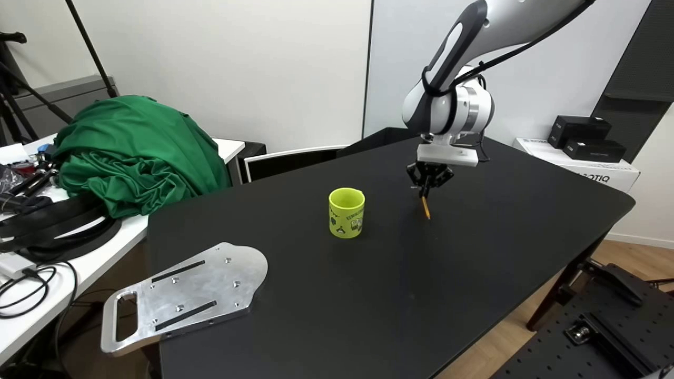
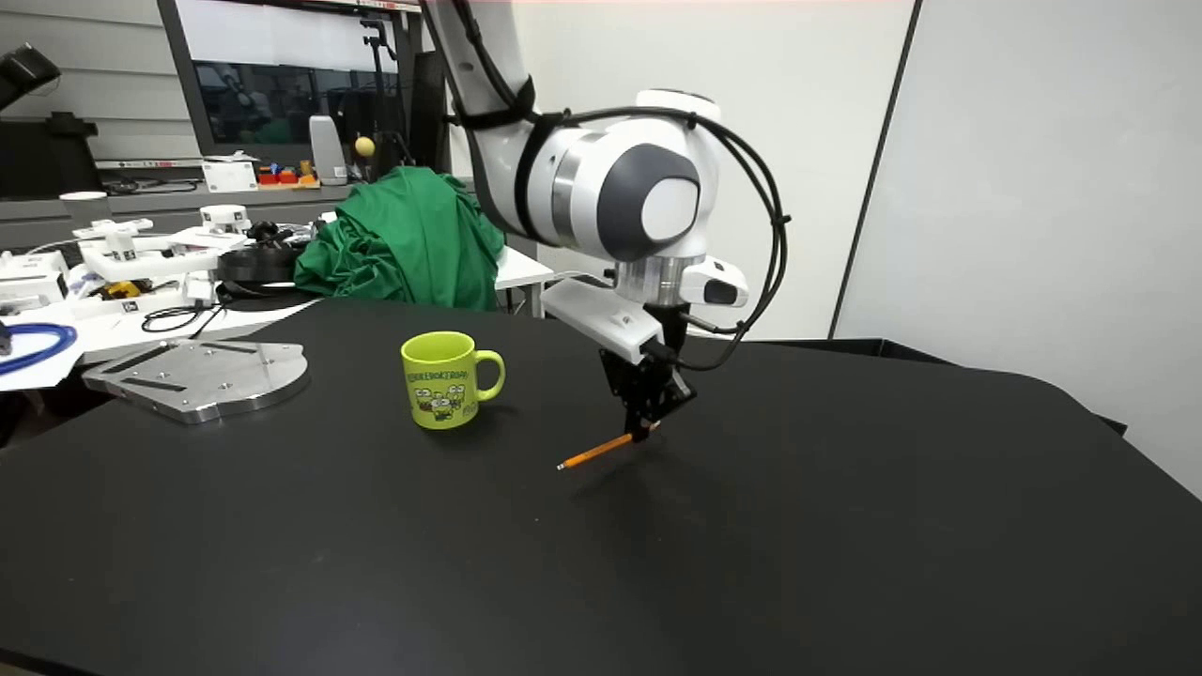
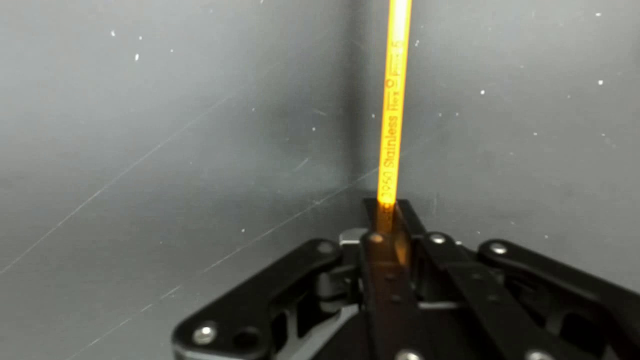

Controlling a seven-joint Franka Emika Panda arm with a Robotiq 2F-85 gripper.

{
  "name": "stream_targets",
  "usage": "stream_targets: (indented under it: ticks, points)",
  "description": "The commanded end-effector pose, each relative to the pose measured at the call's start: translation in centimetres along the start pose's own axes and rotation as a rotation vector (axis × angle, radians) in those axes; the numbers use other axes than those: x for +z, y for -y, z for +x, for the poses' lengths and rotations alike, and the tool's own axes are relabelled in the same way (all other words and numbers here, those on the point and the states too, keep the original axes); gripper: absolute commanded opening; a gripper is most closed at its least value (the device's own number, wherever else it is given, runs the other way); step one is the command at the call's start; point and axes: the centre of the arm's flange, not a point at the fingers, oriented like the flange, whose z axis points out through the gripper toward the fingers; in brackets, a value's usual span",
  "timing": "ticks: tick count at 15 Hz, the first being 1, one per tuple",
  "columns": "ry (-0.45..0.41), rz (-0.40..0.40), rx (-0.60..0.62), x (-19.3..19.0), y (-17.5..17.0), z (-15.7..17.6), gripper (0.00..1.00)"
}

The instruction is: Put the pencil in the cup

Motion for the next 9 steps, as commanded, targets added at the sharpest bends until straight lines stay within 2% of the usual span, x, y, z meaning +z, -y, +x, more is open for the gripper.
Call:
stream_targets:
  ticks: [1,4,9]
  points:
    - [0.082,0.06,0.053,-4.9,0.1,2.8,0.02]
    - [0.265,0.115,0.088,-8.4,-0.2,5.0,0.02]
    - [0.537,0.165,0.135,-10.4,-1.7,6.2,0.02]
